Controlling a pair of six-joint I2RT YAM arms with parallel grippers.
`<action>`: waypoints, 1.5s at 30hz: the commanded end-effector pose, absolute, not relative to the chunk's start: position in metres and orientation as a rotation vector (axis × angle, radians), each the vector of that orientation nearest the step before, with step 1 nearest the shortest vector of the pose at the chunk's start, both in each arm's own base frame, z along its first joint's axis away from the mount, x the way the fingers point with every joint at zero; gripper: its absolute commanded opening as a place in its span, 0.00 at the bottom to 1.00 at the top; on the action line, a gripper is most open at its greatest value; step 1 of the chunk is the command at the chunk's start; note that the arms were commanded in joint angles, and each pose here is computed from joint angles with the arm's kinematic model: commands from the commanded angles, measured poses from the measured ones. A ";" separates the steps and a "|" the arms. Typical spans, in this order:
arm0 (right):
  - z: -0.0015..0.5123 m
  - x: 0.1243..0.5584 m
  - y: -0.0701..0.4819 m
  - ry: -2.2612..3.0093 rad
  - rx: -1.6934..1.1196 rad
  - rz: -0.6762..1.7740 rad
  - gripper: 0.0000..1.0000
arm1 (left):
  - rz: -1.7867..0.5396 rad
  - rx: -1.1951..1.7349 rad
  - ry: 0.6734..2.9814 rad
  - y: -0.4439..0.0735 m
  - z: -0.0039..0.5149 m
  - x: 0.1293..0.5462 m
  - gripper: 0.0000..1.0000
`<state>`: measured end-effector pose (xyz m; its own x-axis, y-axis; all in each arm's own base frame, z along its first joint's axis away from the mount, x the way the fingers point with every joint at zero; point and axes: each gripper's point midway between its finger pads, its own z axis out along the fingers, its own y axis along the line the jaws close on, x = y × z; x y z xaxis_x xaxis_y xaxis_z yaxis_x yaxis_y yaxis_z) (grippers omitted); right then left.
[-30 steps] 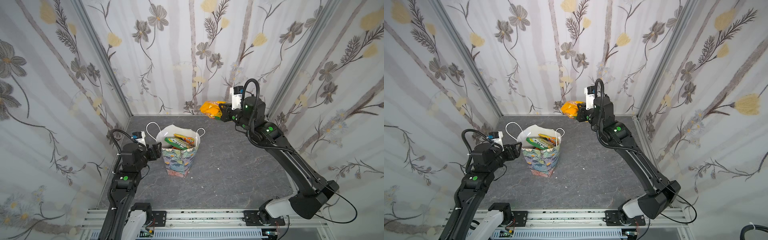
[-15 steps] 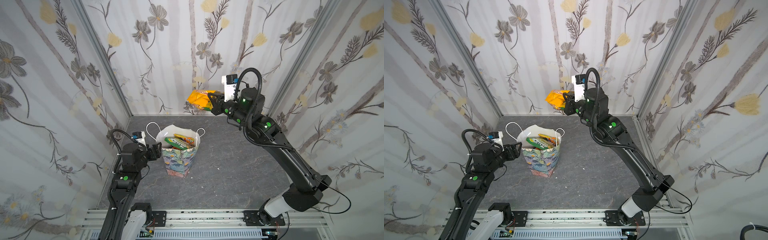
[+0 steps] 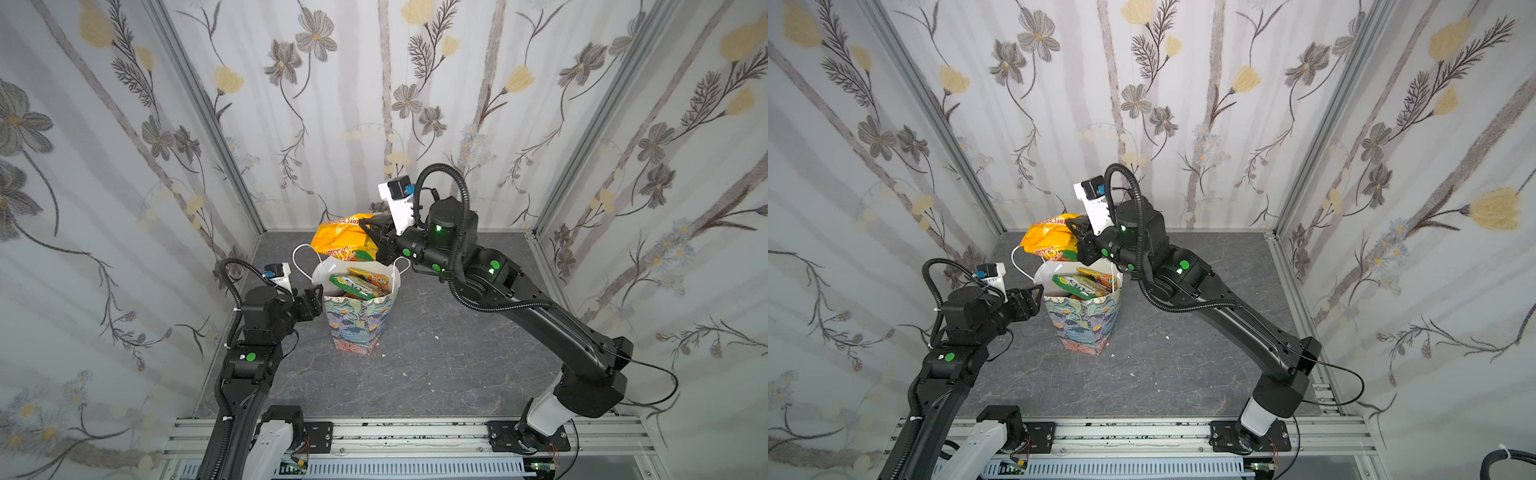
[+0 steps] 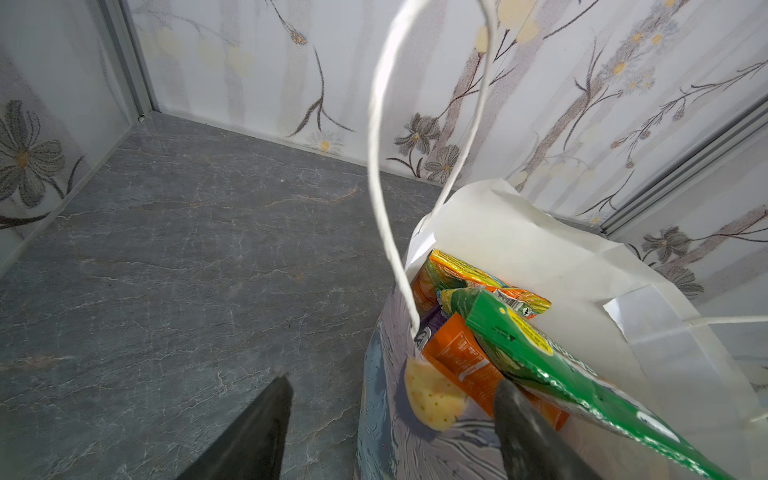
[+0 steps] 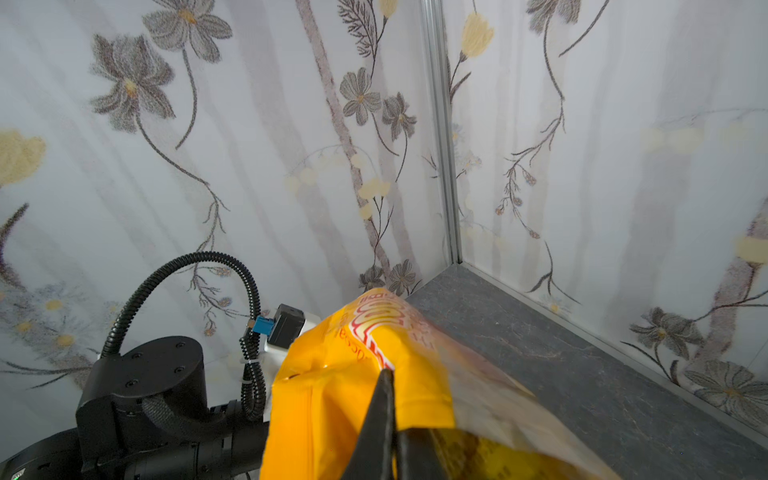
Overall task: Place the snacks into the paper bag
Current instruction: 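Carry the yellow packet over the bag opening with the right gripper, then lower the yellow packet into the bag and open the right gripper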
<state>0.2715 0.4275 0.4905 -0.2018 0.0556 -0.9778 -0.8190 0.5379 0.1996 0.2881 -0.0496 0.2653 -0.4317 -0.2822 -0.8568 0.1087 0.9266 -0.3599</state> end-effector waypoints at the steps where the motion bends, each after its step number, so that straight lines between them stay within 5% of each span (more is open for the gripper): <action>1: 0.520 0.268 0.435 1.471 -0.570 0.966 0.00 | -0.435 -0.111 1.939 -0.050 0.272 0.291 0.76; 23: 0.457 0.283 0.444 1.565 -0.295 0.997 0.00 | -0.435 -0.112 1.934 -0.049 0.273 0.290 0.76; 45: 0.419 0.303 0.462 1.641 -0.322 0.987 0.00 | -0.421 -0.118 1.924 -0.047 0.275 0.288 0.76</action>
